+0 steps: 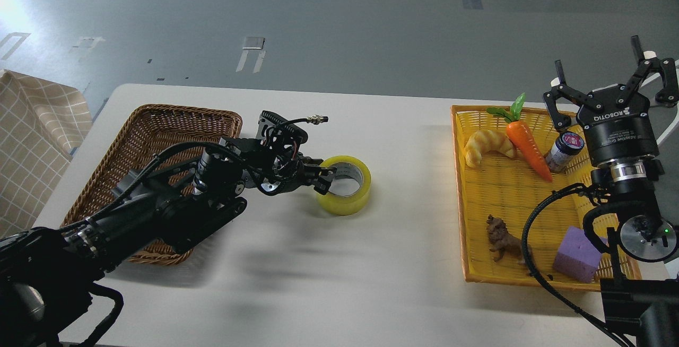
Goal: Place and transfer tape with both arms
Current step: 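Close the left gripper on the tape roll's rim, then lift the tape roll and swing it over the wicker basket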
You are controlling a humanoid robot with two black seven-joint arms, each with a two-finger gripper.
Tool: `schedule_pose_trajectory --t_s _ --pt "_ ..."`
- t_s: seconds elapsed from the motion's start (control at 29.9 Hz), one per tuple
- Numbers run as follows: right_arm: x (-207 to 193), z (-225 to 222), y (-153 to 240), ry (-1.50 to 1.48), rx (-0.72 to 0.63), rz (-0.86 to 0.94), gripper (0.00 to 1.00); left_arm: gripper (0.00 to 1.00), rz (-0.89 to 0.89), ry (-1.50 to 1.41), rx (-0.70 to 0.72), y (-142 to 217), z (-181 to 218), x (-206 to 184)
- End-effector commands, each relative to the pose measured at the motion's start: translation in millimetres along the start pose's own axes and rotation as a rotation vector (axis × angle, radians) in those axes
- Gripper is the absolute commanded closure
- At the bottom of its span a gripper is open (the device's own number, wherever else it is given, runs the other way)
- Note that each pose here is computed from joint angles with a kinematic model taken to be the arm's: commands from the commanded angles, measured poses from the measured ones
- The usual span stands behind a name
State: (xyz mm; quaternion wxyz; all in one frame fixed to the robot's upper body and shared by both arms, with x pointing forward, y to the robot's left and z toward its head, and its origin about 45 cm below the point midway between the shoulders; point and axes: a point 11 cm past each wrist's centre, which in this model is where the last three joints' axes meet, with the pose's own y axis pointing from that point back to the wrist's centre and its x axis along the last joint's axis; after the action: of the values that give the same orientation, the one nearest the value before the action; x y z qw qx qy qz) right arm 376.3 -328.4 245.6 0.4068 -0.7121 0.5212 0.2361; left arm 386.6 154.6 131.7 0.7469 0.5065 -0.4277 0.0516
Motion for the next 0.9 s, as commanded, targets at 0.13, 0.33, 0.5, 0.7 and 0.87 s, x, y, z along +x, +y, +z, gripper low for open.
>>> schedule_pose_trajectory --t_s 0.13,0.33,0.5,0.7,0.87 --pt "-1 0 -1 0.000 0.001 -0.003 0.00 1.00 0.017 -0.035 -0.074 2 13 12" --pt "-1 0 0 0.001 0.001 -0.003 0.00 1.00 0.083 -0.071 -0.090 15 12 49" --pt "-1 -1 -1 0.001 0.002 -0.004 0.00 1.00 0.140 -0.084 -0.090 35 4 80" --pt "-2 -1 -1 0.001 0.002 -0.006 0.00 1.00 0.197 -0.051 -0.063 64 -22 110" --pt "-2 -1 -1 0.001 0.004 -0.005 0.00 1.00 0.240 -0.047 -0.042 93 -45 129"
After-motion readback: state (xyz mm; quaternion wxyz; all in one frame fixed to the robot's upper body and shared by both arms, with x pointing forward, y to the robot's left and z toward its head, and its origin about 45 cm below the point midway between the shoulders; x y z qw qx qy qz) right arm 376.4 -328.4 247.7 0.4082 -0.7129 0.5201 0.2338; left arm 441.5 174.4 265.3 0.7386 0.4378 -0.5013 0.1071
